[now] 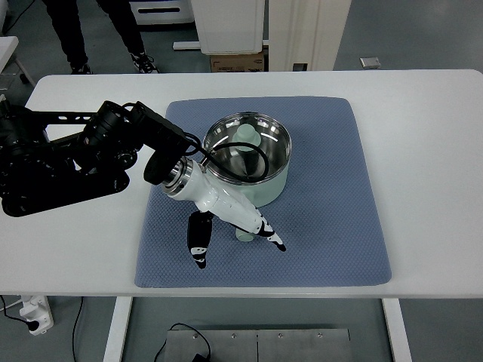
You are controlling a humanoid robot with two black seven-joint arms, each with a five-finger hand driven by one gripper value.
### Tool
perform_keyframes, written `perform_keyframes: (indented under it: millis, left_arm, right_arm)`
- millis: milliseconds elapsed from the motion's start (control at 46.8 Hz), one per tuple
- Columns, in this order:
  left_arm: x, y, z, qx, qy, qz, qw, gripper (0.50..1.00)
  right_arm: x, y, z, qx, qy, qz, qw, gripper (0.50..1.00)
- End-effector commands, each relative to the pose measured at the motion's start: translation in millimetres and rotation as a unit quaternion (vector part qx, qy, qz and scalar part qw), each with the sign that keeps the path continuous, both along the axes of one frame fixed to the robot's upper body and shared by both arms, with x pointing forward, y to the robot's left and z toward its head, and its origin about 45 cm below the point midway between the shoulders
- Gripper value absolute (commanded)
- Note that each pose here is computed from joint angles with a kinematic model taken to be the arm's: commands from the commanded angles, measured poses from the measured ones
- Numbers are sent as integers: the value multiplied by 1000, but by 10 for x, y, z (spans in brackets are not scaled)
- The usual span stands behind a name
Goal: Rotate green pot handle
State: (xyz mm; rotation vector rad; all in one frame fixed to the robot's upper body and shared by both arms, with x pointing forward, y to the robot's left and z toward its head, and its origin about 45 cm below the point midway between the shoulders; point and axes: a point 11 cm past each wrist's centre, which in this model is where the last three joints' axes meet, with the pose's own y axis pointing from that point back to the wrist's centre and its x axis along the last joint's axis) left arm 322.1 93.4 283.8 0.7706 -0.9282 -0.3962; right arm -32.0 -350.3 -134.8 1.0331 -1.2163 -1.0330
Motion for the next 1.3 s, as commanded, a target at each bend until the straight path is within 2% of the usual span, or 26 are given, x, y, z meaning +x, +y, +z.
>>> perform_keyframes:
  millis: [0,385,684,1282]
  left_arm:
    - [7,35,-1,8,3,3,1000,1000]
    - [32,225,-21,47,5,1,999,1000]
    - [208,382,113,62,-22,25,998,1000]
    - [292,540,150,113,-50,24,992,1000]
  right_arm:
    - [5,-1,0,0,0,0,1000,1000]
    - [5,-1,0,0,0,0,1000,1000]
    - [-4,-1,0,0,0,0,1000,1000]
    - [7,4,-1,1,-1,0,1000,1000]
